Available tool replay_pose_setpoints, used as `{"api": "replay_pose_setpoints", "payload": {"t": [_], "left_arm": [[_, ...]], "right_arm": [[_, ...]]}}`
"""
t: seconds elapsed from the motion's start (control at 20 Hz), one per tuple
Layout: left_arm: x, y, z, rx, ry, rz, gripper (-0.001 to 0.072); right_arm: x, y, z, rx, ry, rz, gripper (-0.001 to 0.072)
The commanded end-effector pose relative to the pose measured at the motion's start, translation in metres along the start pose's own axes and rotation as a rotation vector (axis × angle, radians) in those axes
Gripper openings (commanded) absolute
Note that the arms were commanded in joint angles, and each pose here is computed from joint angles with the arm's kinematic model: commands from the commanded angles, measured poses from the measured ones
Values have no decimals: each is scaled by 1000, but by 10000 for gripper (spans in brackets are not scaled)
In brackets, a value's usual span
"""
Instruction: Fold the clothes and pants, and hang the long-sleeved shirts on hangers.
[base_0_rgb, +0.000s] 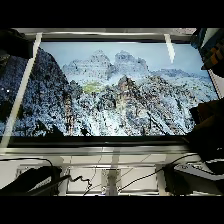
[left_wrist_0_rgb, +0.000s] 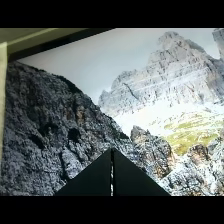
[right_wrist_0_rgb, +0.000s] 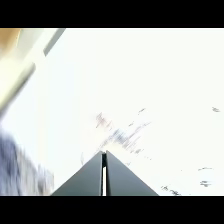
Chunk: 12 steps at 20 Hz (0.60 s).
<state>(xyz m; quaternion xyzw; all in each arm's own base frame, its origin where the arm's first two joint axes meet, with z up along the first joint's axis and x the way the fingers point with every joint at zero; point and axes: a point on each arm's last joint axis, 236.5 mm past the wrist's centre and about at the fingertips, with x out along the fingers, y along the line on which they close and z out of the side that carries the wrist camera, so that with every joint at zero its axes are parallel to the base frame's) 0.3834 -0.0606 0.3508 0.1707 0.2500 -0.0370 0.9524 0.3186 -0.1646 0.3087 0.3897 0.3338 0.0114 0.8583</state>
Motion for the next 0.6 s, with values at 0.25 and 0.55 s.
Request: {"api": "replay_pose_setpoints", "payload": {"t": [0.25, 0.55], "left_arm": [[0, 0, 0, 0, 1, 1, 10], [0, 0, 0, 0, 1, 1, 10]], "right_arm": [[107, 166, -179, -620, 515, 143, 22], [145, 185, -227, -891, 513, -23, 22]]}}
